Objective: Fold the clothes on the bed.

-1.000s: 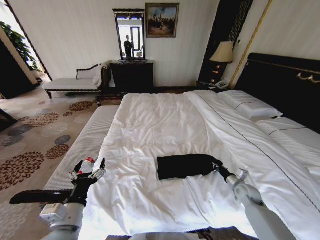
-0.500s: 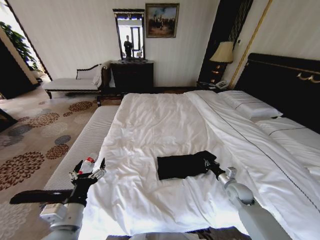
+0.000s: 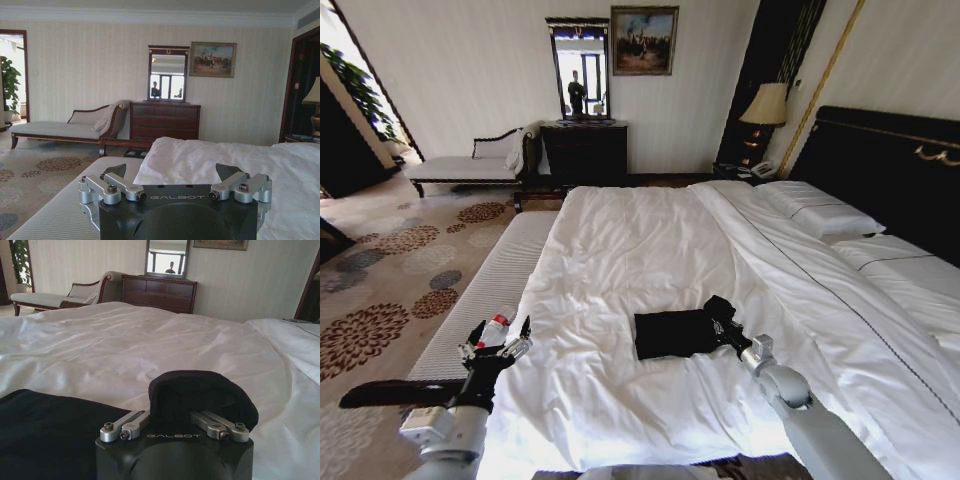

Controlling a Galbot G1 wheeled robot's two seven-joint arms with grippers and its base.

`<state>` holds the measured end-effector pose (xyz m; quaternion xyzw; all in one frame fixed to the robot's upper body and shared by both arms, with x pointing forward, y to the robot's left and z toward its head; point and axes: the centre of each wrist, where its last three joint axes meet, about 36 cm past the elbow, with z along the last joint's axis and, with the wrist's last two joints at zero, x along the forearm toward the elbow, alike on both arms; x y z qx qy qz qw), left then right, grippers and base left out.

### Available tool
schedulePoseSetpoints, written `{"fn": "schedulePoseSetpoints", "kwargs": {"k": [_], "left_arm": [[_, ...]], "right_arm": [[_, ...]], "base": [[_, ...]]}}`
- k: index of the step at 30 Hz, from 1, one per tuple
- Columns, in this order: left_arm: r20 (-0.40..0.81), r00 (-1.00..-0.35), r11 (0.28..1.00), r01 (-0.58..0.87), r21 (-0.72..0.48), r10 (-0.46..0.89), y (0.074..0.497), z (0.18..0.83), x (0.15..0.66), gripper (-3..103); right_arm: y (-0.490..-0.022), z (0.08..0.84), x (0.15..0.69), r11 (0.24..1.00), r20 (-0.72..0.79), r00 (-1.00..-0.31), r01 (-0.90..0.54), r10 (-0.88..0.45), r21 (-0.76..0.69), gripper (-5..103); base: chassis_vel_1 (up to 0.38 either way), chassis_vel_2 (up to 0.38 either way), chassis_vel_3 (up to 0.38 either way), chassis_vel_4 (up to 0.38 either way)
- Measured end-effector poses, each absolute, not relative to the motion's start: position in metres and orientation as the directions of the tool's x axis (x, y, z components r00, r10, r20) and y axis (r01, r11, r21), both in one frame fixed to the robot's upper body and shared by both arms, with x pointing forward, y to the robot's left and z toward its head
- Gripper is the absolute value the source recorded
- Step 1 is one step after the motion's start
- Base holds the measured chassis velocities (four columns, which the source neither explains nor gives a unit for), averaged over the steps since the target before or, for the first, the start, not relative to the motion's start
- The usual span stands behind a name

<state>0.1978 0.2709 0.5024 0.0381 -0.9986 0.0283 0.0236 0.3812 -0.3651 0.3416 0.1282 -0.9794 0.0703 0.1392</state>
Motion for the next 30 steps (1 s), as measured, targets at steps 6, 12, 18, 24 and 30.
{"fn": "schedulePoseSetpoints", "kwargs": {"k": [6,12,18,24,30], "left_arm": [[0.049,-0.996,0.995,-0.077,-0.055,-0.075,0.271,0.502,0.198,100],[0.049,-0.996,0.995,-0.077,-0.055,-0.075,0.271,0.502,0.198,100],[0.049,-0.996,0.995,-0.077,-0.055,-0.075,0.271,0.502,0.198,100],[0.049,-0.996,0.995,-0.077,-0.055,-0.075,0.271,0.502,0.198,100],[0.049,-0.996,0.995,-0.077,-0.055,-0.075,0.271,0.502,0.198,100]], "right_arm": [[-0.363,0.342,0.38,0.951,0.293,-0.926,-0.284,-0.239,-0.119,4],[-0.358,0.34,0.382,0.942,0.291,-0.924,-0.301,-0.249,-0.147,4],[-0.354,0.336,0.381,0.927,0.297,-0.92,-0.321,-0.256,-0.193,4],[-0.352,0.334,0.38,0.916,0.296,-0.918,-0.334,-0.262,-0.223,4],[-0.35,0.336,0.38,0.909,0.294,-0.917,-0.343,-0.27,-0.238,4]], "base": [[0.0,0.0,0.0,0.0],[0.0,0.0,0.0,0.0],[0.0,0.0,0.0,0.0],[0.0,0.0,0.0,0.0],[0.0,0.0,0.0,0.0]]}}
